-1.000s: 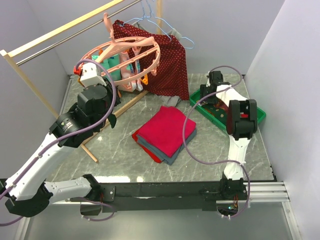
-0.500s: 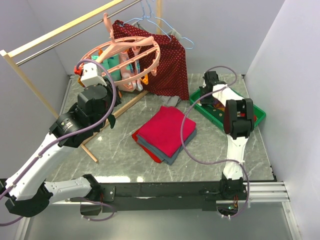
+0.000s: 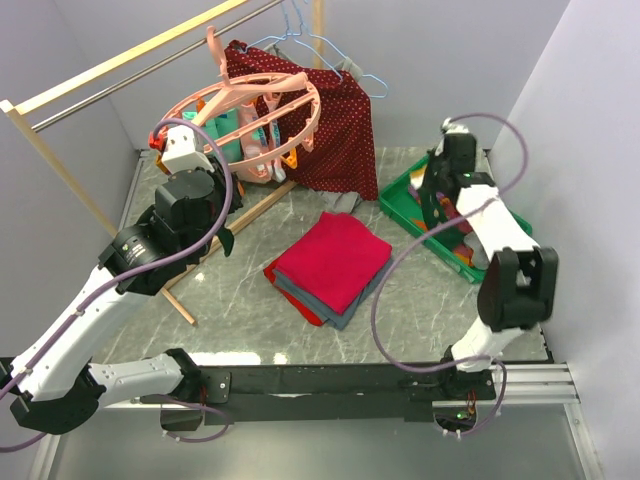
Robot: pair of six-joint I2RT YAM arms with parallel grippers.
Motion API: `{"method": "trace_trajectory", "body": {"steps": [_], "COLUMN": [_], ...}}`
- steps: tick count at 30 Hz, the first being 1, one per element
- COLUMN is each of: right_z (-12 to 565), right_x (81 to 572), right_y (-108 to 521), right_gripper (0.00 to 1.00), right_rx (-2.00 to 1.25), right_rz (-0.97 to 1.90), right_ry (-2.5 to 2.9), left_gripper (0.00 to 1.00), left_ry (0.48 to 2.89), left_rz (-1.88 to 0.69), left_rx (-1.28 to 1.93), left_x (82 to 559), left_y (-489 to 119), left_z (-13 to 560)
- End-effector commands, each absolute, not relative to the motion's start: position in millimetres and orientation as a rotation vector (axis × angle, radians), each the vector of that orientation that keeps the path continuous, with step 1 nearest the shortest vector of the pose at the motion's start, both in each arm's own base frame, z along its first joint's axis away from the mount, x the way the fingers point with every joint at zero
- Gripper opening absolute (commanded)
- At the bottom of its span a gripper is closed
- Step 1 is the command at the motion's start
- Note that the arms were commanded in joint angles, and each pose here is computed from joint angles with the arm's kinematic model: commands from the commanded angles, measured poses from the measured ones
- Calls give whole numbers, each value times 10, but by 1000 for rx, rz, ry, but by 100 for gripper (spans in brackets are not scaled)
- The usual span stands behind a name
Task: Clip the socks to the hanger
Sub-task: Pick up the sock from the bin, then clamp the sock onto the hanger.
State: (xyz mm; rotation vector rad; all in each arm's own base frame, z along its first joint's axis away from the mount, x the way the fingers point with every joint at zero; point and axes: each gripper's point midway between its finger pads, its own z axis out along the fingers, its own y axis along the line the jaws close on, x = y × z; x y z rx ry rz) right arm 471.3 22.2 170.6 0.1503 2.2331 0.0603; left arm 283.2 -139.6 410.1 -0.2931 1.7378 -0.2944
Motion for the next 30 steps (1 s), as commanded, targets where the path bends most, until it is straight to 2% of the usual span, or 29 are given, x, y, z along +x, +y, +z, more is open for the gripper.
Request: {"method": "trace_trajectory", "body": {"steps": [1,9,11,18,22,30], "right_z": [2378,3396,3605,3690,3679,3642], "right_x": [4717,4287,4109,3670,3320,2977], "right_y": [275,842,1119,1757,2371,3235], "right_gripper": [0,0,0,0,0,0], "right_rx": [137,-141,-228,-362,-475,-554], "right_rz": [143,457,623,912,1110,1409], "right_ry": [2015,1706,1626,1541,1505,1445], "left_gripper": [1,1,1,1,1,1], "left_ry": [1722,1713,1711,1714,1705,1709], "left_rz": [-314,-334,-340,-357,-370,-398], "left_rx": [-284,-276,-273,-264,-269,-265], "left_x": [2800,2794,2796,2814,2811,2797], "left_y": [-1380,-1397,-1412,-1465,-1467,-1507], "left_z": [4173,4218,4218,4226,4244,4247]}}
